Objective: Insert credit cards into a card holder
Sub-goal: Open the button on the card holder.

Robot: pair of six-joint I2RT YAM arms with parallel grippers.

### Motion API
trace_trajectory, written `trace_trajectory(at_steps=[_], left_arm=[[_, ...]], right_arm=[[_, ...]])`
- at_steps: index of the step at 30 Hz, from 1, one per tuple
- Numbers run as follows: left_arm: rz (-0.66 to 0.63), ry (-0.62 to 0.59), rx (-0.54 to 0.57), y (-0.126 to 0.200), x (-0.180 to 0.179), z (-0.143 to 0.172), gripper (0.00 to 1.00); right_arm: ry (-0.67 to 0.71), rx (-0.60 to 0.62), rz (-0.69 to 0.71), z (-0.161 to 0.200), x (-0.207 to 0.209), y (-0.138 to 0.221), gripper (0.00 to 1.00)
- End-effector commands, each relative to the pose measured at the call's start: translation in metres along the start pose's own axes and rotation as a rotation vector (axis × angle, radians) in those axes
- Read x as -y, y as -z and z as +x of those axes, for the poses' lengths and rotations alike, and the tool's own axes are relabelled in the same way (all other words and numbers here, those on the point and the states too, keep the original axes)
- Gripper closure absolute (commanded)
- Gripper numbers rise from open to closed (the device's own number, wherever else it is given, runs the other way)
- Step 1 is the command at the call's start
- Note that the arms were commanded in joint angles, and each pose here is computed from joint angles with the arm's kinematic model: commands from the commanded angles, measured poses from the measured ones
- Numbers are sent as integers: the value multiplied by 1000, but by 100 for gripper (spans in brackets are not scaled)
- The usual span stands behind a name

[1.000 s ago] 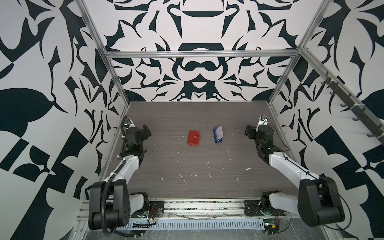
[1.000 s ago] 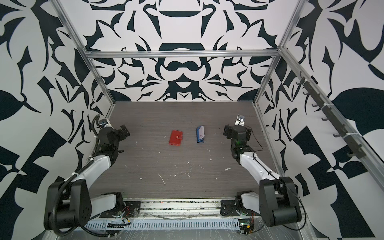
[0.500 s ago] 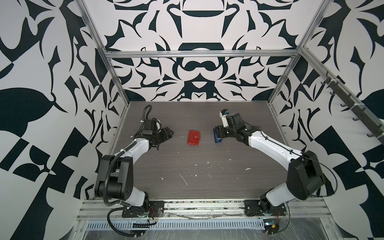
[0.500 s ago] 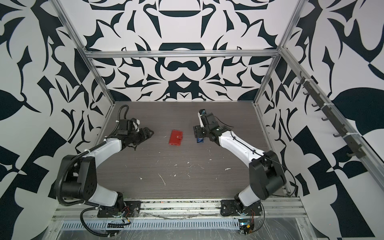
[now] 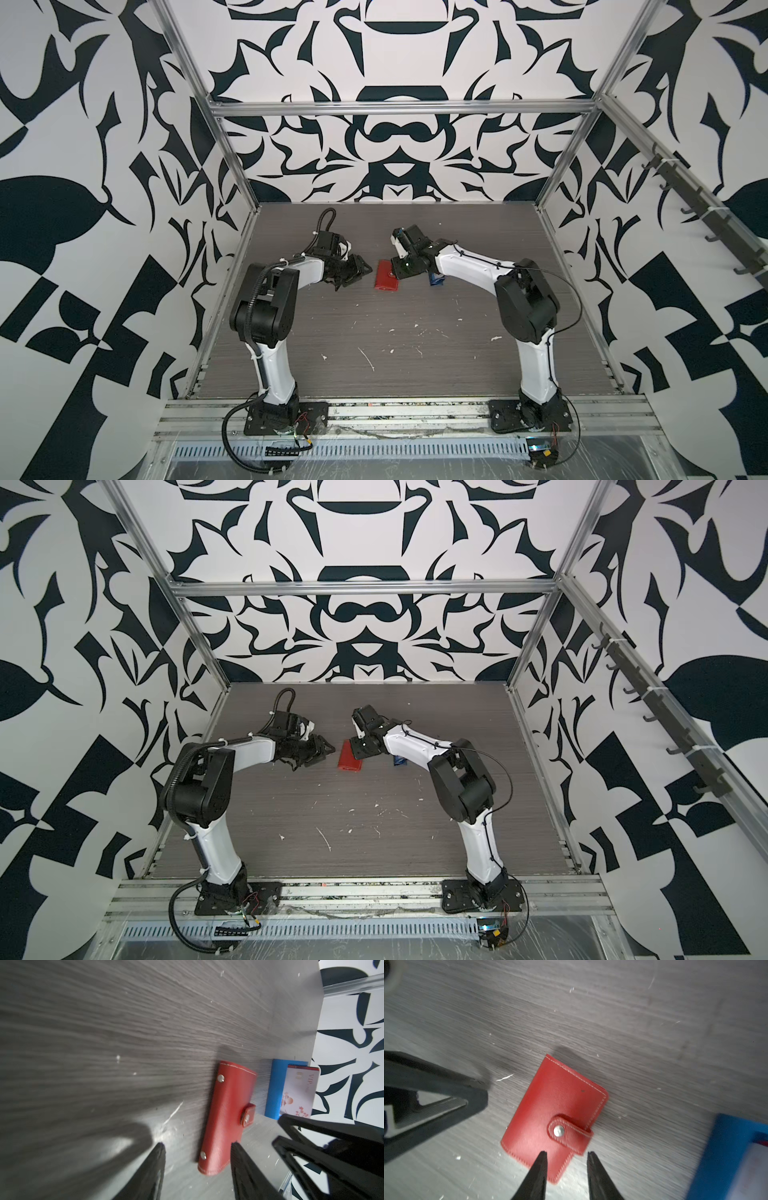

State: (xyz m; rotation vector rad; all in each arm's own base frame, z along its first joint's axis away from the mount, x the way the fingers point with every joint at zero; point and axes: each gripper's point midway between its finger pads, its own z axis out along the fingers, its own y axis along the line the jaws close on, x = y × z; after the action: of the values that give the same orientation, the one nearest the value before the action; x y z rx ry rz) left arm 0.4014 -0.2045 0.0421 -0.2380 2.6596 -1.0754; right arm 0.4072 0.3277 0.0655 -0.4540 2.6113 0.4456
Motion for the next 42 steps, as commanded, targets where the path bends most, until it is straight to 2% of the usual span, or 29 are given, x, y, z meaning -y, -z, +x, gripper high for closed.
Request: trace_trajectory(at_steps=[1, 7, 16, 27, 32, 36, 42], left_arm=[[42, 4, -39, -8, 10, 2, 48], [47, 10, -78, -20, 8, 10, 49], [35, 16, -126, -36, 4, 19, 54], [-29, 43, -163, -49, -4, 35, 72], [-47, 61, -156, -47, 0, 43, 84], [-52, 62, -136, -44, 7, 47, 92], [-67, 61, -113, -38, 7, 48, 94]], right_arm=[[-25, 11, -36, -16, -14, 8, 68], [-24, -20, -36, -12, -14, -6, 68], [-32, -53, -15, -3, -8, -23, 62], [-20, -110, 24, 20, -3, -38, 58], [1, -114, 45, 23, -6, -39, 57], [46, -118, 109, 25, -3, -37, 61], [103, -133, 177, 31, 0, -33, 65]])
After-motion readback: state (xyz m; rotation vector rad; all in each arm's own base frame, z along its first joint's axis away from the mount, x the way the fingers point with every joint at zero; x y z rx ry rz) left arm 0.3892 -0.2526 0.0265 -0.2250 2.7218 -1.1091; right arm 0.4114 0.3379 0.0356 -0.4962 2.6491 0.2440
